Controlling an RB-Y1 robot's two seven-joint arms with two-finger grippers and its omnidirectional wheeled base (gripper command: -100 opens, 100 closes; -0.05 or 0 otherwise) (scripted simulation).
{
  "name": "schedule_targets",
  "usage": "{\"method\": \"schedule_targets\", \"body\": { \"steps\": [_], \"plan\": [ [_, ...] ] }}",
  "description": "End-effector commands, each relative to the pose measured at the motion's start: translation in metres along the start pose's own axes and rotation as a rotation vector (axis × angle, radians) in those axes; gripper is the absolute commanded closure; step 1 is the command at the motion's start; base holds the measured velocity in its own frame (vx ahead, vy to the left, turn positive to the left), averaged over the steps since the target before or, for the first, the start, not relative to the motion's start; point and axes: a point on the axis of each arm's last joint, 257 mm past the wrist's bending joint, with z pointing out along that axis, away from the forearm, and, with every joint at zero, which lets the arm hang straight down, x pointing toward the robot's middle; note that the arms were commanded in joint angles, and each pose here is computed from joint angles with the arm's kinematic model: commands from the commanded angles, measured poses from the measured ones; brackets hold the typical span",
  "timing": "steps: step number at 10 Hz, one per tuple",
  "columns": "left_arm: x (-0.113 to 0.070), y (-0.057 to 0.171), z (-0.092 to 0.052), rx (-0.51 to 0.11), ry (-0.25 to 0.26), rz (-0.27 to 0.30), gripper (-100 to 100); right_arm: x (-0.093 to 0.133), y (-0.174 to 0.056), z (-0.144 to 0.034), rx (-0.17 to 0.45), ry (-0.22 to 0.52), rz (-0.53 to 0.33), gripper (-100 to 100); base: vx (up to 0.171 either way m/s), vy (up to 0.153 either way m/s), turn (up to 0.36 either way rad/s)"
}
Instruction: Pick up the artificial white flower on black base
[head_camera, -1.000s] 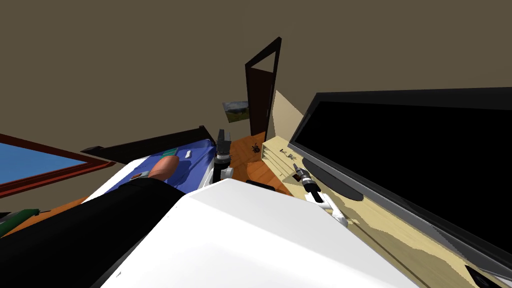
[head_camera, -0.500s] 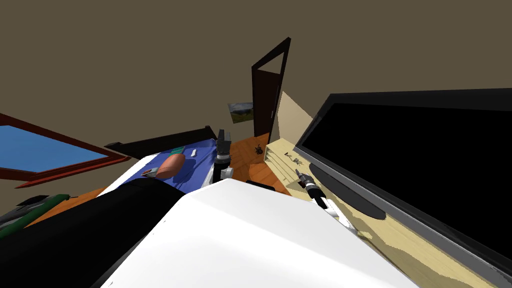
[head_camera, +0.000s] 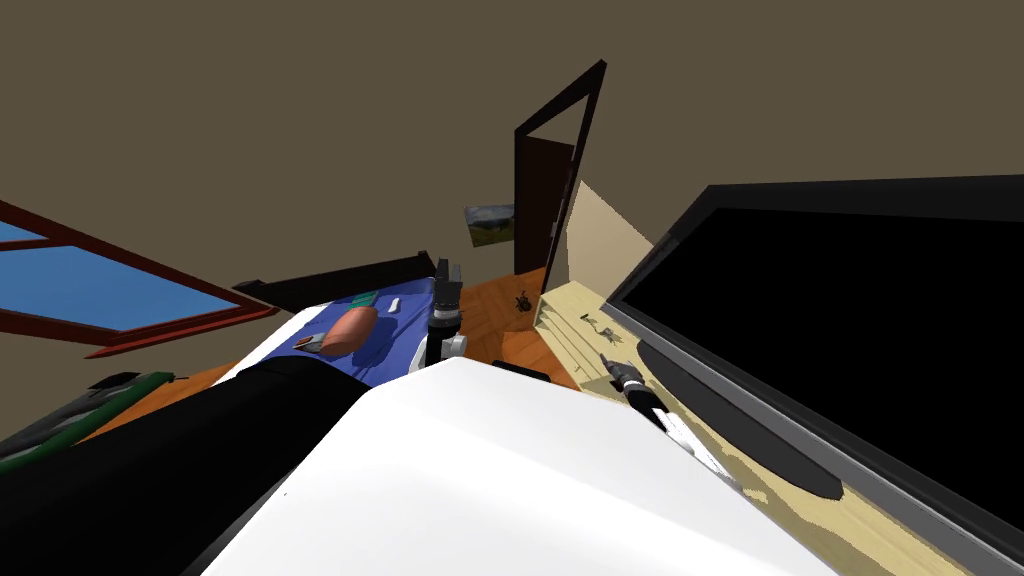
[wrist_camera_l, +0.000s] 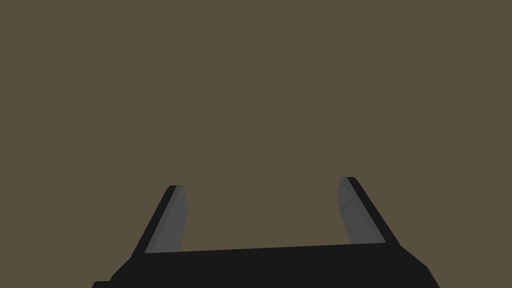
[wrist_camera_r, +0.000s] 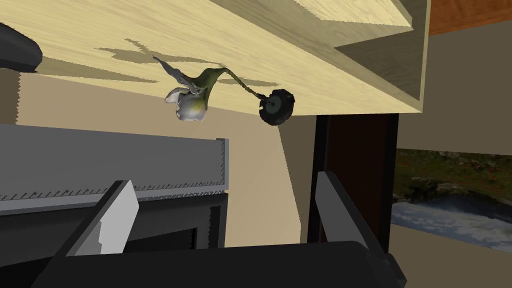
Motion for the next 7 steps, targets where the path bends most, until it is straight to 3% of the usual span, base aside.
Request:
{"method": "schedule_targets", "body": {
  "steps": [1,3,4,7],
  "plan": [
    [0.000,0.000,0.000,0.000,0.000,0.000,0,0.020,-0.019,-0.008,0.036,0.053,-0.083,-100,0.114,0.076,0.112],
    [0.000,0.000,0.000,0.000,0.000,0.000,0,0.045,-0.042,-0.020,0.074,0.121,-0.188,-100,0.133,0.049,0.107],
    [0.000,0.000,0.000,0.000,0.000,0.000,0,0.045,-0.042,-0.020,0.074,0.121,-0.188,-100,0.078,0.043,0.031],
    [0.000,0.000,0.000,0.000,0.000,0.000,0,0.083,-0.077,-0.042,0.120,0.229,-0.355,-100,0.099,0.058,0.102]
  ]
}}
